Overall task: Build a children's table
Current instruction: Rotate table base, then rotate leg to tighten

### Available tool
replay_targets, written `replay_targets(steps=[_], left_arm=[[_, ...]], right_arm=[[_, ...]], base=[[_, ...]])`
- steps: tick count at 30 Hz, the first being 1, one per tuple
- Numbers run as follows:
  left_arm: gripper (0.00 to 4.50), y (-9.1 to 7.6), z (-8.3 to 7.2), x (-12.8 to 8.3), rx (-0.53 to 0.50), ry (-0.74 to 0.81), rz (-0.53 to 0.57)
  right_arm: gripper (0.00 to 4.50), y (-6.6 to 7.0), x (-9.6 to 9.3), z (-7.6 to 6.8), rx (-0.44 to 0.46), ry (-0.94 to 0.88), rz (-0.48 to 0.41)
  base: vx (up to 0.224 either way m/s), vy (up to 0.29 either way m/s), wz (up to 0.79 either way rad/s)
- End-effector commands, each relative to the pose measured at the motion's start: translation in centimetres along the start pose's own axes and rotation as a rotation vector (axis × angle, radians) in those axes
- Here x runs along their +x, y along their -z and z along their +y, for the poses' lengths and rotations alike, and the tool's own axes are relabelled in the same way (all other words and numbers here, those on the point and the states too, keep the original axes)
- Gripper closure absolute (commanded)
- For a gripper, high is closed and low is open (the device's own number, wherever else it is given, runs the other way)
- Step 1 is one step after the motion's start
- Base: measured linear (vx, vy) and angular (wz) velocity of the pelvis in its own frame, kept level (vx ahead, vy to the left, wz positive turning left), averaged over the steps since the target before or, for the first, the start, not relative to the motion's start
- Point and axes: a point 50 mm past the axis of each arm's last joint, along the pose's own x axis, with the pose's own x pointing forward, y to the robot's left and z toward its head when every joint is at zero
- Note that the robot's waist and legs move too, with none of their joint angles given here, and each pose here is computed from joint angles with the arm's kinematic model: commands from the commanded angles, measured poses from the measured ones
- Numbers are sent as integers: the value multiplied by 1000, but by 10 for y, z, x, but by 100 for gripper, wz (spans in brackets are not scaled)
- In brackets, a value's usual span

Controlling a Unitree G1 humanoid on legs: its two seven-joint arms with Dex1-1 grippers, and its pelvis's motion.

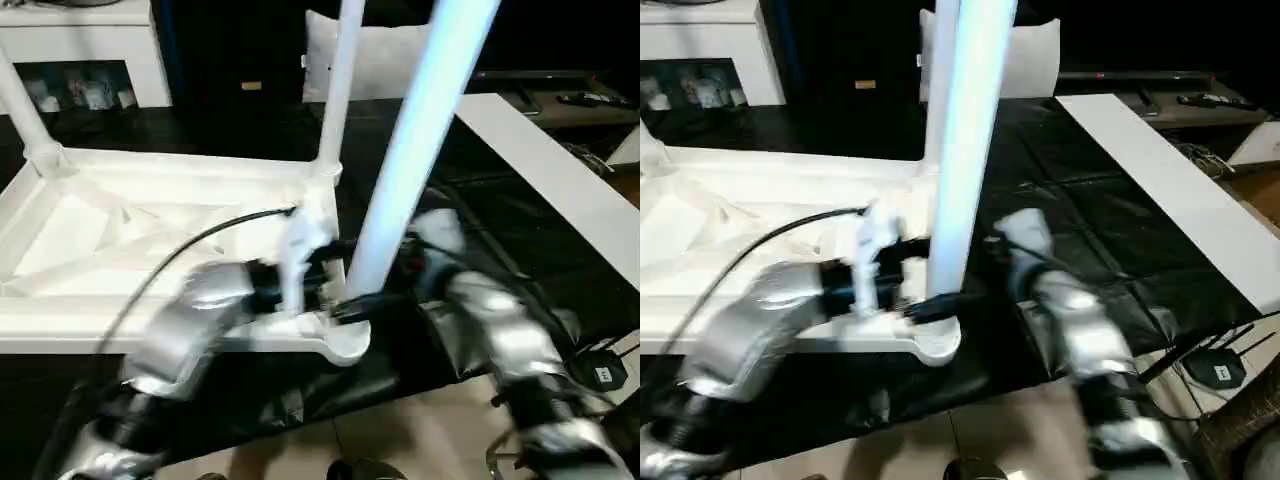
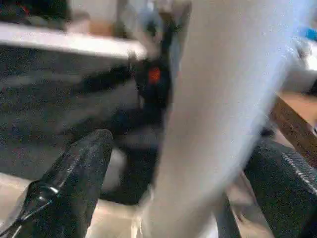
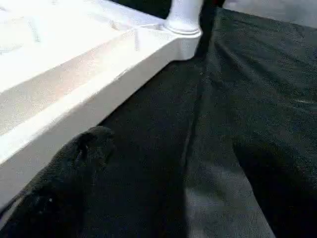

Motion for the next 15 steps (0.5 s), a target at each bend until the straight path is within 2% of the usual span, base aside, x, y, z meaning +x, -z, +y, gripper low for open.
replay_targets(steps=[1, 3, 4, 6, 7, 9, 12, 13, 15], left_arm=[[2, 0, -4, -6, 6, 82, 23], [2, 3, -1, -14, 5, 109, 62], [20, 6, 4, -22, 25, 120, 107], [20, 7, 7, -26, 38, 121, 133], [41, 10, 17, -33, 82, 104, 197], [56, 11, 20, -35, 97, 102, 219], [72, 17, 28, -39, 159, 125, 328], [92, 17, 29, -39, 169, 135, 347], [99, 19, 32, -38, 192, 162, 377]], right_arm=[[0, -6, -8, 3, -20, -101, -13], [0, -7, -18, 3, -44, -164, -7], [0, -8, -27, 4, -72, -230, -1], [0, -9, -32, 4, -84, -259, 2], [0, -11, -42, 6, -106, -342, 17], [0, -11, -45, 7, -114, -374, 24], [0, -13, -55, 11, -129, -459, 48], [0, -13, -56, 12, -130, -477, 53], [0, -14, -59, 15, -131, -509, 62]], base=[[0, 0, 0], [0, 0, 0], [0, 0, 0], [0, 0, 0], [0, 0, 0], [0, 0, 0], [0, 0, 0], [0, 0, 0], [0, 0, 0]])
